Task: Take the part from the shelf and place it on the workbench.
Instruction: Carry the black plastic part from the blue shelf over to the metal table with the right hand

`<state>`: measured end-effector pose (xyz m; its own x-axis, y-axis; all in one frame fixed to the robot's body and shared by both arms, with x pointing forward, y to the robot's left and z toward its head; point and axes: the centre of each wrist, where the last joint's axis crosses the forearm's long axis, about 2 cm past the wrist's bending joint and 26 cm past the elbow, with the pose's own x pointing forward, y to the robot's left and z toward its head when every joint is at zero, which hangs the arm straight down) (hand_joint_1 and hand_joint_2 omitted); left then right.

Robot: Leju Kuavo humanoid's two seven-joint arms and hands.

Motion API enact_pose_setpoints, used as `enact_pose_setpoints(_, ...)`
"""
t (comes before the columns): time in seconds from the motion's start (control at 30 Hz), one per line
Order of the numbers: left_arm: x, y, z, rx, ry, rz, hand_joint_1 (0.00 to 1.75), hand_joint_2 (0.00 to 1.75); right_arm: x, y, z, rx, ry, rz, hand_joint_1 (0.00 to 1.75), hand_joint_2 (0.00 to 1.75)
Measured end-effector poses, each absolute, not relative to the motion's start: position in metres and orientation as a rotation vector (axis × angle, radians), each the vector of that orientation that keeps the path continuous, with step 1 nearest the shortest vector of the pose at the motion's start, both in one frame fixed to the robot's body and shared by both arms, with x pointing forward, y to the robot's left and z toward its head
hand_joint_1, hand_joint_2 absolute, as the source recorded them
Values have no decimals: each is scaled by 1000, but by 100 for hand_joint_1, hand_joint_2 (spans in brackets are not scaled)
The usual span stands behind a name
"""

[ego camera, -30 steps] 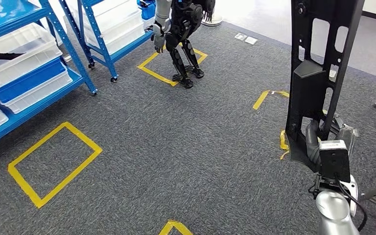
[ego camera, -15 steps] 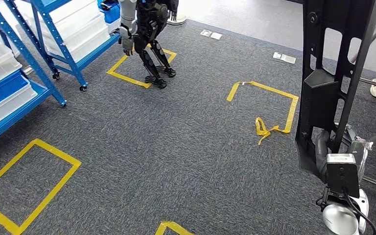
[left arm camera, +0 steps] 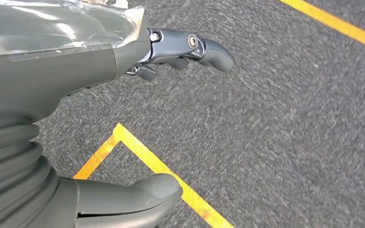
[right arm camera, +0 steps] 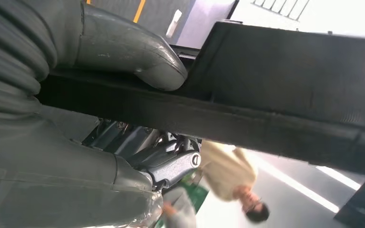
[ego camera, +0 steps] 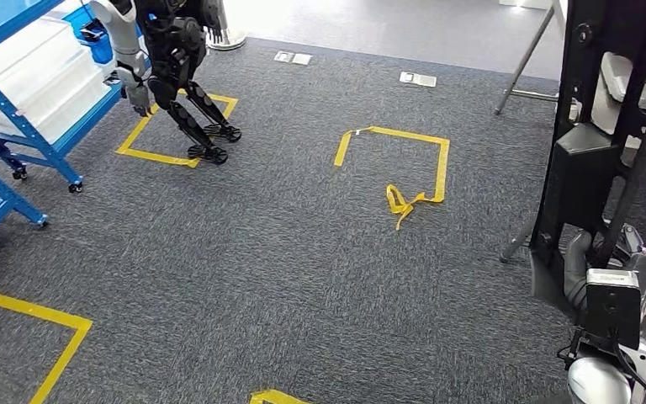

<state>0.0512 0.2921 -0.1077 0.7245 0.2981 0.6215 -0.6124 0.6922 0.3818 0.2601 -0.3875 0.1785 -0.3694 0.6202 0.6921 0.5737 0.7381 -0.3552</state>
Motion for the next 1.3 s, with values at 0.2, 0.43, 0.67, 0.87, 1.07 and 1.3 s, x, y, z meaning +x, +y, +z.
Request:
enact_pose_setpoints(0.2,51,292,-108,614,-553,538,0,175,261,-392,178,-917,-2055,60,175,175)
enact_pose_setpoints(0.43,52,292,-108,591,-567,518,0,175,254,-400,172,-944,-2044,65,175,175)
enact_pose_setpoints(0.67,51,292,-108,586,-567,512,0,175,249,-400,167,-946,-2036,71,175,175)
enact_pose_setpoints(0.87,51,292,-108,586,-567,512,0,175,249,-400,167,-946,-2036,71,175,175)
enact_pose_setpoints(1.07,51,292,-108,579,-566,509,0,175,241,-399,162,-946,-2025,84,175,175)
enact_pose_setpoints(1.3,59,290,-107,509,-588,394,0,175,201,-395,163,-1043,-2016,101,175,175)
